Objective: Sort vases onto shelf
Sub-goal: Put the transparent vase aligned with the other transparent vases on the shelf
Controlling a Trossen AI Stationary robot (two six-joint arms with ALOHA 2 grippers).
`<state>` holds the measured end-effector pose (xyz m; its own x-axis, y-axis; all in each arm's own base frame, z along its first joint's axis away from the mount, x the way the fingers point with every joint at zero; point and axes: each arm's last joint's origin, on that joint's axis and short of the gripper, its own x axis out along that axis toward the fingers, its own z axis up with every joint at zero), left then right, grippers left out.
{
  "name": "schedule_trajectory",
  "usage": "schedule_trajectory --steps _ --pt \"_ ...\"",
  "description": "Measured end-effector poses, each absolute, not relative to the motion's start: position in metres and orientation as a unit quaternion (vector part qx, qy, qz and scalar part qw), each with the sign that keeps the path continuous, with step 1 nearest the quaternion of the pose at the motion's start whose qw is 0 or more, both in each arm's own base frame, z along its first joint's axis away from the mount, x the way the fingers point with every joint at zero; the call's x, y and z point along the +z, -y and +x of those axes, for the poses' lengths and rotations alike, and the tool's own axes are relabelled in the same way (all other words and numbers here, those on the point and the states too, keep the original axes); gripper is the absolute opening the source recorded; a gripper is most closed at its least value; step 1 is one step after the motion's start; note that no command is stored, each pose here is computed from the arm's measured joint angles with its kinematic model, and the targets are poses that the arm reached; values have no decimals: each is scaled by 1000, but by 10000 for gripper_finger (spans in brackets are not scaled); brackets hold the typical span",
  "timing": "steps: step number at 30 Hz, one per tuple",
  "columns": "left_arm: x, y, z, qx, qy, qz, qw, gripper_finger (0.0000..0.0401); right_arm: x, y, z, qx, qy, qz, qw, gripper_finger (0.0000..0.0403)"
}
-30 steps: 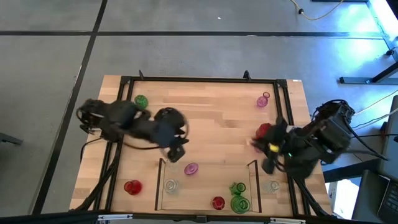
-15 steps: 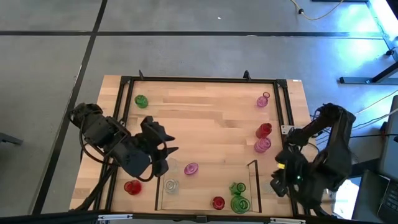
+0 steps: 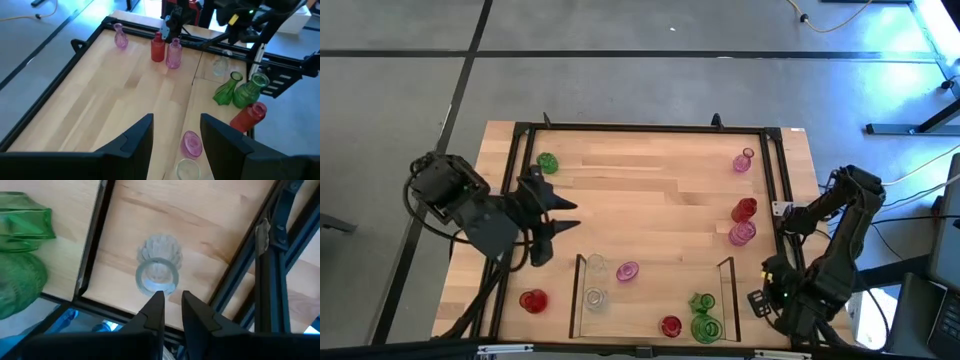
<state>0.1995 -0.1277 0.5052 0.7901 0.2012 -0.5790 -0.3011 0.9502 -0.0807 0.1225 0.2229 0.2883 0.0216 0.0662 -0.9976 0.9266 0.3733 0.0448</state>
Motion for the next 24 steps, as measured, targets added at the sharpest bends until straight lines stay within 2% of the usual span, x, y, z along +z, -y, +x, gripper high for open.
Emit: schedule_trajectory --steps 9,24 --pt "506 130 196 122 -297 -82 944 155 274 -219 124 -390 -592 414 571 68" --pt "506 133 197 120 -293 -89 944 155 229 -222 125 -363 -604 429 565 55"
